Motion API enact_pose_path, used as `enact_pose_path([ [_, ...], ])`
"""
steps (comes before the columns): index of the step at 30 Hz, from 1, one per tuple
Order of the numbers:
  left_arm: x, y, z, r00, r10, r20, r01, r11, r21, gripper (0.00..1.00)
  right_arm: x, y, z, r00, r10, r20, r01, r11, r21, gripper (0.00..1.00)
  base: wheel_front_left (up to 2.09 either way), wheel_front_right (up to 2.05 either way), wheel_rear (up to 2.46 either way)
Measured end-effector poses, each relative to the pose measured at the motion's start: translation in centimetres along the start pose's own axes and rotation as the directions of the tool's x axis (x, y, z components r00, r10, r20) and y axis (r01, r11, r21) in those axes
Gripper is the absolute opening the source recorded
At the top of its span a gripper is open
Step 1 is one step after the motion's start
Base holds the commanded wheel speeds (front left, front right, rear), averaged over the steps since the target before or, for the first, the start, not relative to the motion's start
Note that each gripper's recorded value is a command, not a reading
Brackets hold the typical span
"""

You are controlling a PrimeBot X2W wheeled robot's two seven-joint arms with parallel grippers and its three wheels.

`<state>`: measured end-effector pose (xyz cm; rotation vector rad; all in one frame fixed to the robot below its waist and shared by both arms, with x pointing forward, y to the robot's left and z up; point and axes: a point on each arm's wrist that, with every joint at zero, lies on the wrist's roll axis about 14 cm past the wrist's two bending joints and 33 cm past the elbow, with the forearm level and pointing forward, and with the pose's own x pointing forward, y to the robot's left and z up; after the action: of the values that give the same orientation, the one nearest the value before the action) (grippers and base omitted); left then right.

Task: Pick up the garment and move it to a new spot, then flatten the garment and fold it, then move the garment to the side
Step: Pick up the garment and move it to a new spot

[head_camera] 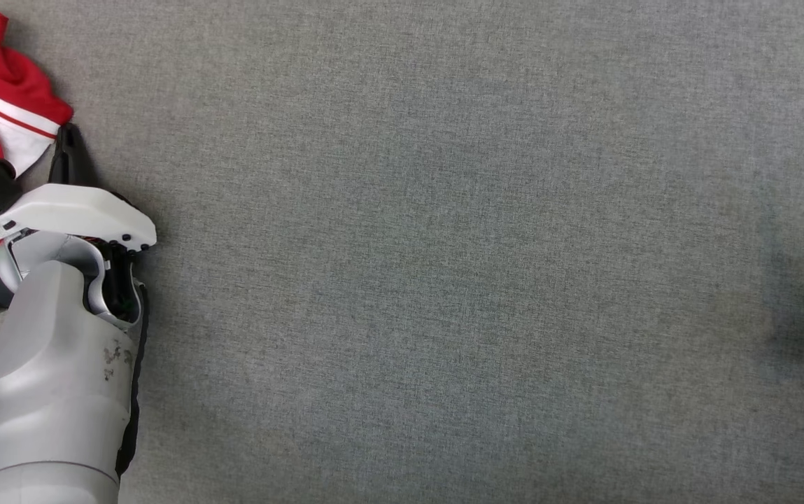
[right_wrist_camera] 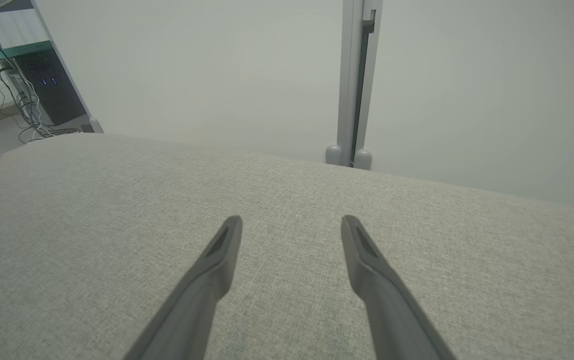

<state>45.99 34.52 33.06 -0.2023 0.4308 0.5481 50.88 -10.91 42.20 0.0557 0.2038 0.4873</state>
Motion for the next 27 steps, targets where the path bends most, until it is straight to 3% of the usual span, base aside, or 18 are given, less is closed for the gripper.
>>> enact_pose_path([
  [7, -1.4, 1.3, 1.6, 0.997, 0.018, 0.070, -0.019, 1.000, 0.016, 0.00, -0.4, 0.2, 0.9, 1.000, -0.011, 0.019, 0.011, 1.000, 0.005, 1.00, 0.00, 0.00, 0.00],
  [13, -3.9, 1.4, 5.3, 0.977, -0.019, 0.212, 0.018, 1.000, 0.007, 0.00, -1.3, 0.8, 2.4, 0.998, -0.021, 0.055, 0.021, 1.000, 0.011, 1.00, 0.00, 0.00, 0.00],
  [14, -4.4, 1.4, 5.8, 0.972, -0.028, 0.233, 0.027, 1.000, 0.006, 0.25, -1.4, 0.9, 2.8, 0.998, -0.021, 0.062, 0.021, 1.000, 0.011, 1.00, 0.00, 0.00, 0.00],
  [15, -5.1, 1.5, 6.5, 0.965, -0.031, 0.261, 0.030, 1.000, 0.008, 1.00, -1.5, 1.2, 3.1, 0.998, -0.019, 0.068, 0.018, 1.000, 0.011, 1.00, 0.00, 0.00, 0.00],
  [21, -9.7, 0.9, 10.4, 0.907, -0.115, 0.405, 0.104, 0.993, 0.050, 1.00, -2.7, 2.8, 4.8, 0.995, -0.002, 0.096, 0.002, 1.000, -0.001, 1.00, 0.00, 0.00, 0.00],
  [27, -15.5, -0.4, 11.2, 0.861, -0.183, 0.475, 0.173, 0.983, 0.065, 1.00, -4.4, 4.5, 6.2, 0.994, 0.012, 0.111, -0.010, 1.000, -0.017, 1.00, 0.00, 0.00, 0.00],
])
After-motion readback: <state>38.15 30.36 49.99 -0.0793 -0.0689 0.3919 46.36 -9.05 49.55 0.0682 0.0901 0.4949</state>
